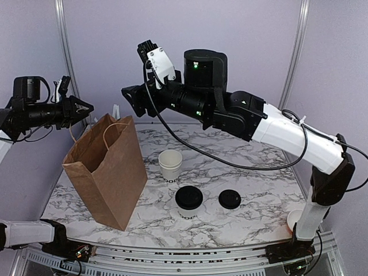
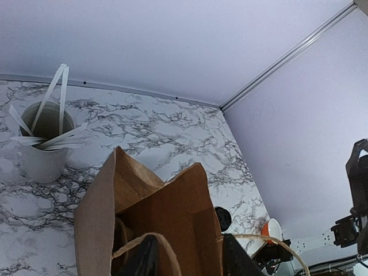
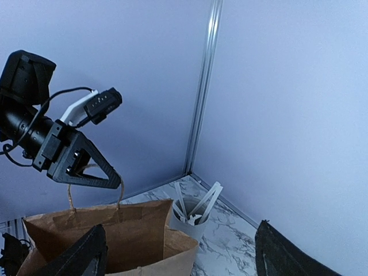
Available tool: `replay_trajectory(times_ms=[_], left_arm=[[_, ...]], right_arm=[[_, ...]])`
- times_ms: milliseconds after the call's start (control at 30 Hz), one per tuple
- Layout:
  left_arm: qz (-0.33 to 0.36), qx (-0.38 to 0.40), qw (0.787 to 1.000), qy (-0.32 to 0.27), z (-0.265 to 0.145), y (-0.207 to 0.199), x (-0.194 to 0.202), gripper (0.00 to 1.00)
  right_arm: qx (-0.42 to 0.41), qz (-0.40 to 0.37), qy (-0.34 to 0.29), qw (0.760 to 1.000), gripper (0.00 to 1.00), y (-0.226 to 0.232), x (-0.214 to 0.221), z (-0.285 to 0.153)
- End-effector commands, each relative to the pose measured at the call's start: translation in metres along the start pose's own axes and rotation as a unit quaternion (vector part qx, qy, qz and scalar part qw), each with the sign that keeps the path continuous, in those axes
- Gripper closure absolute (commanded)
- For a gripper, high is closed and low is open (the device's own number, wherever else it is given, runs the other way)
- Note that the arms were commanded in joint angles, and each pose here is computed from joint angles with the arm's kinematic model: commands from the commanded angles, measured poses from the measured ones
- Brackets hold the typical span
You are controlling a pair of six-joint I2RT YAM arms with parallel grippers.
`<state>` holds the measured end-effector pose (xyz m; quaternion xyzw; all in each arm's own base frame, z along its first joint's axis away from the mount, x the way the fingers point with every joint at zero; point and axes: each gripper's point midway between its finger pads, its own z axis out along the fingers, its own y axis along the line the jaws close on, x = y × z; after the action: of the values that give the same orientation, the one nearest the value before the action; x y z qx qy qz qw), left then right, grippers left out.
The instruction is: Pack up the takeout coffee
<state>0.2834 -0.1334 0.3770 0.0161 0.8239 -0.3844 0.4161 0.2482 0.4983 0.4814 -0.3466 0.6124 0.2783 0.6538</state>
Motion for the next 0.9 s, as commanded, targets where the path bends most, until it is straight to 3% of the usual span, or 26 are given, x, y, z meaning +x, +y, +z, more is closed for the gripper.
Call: replay_trajectory(times_ms=[0,333,600,700,767,867], left_arm=[[0.023,-0.047,0.998,-0.034,-0.019,0.003,-0.011,0.56],[0.04,-0.121,0.988,-0.092,-0.046,0.017,-0.023,0.26],[0.01,-0.184,0.969,-0.165,-0.076,0.032,-0.033,0.03],[-0.024,-0.233,0.95,-0.204,-0.094,0.048,-0.035,0.01],[-0.057,-0.291,0.927,-0.228,-0.109,0.07,-0.032,0.01],[-0.09,-0.347,0.91,-0.21,-0.109,0.096,-0.016,0.01]], right_arm=[[0.022,0.015,0.037,0.999,0.15,-0.017,0.018,-0.018],[0.036,0.056,0.12,0.991,0.15,-0.055,0.095,-0.059],[0.04,0.061,0.174,0.982,0.15,-0.06,0.138,-0.078],[0.04,0.062,0.181,0.981,0.15,-0.06,0.146,-0.082],[0.04,0.061,0.186,0.98,0.15,-0.059,0.151,-0.085],[0.034,0.061,0.193,0.979,0.15,-0.057,0.157,-0.087]])
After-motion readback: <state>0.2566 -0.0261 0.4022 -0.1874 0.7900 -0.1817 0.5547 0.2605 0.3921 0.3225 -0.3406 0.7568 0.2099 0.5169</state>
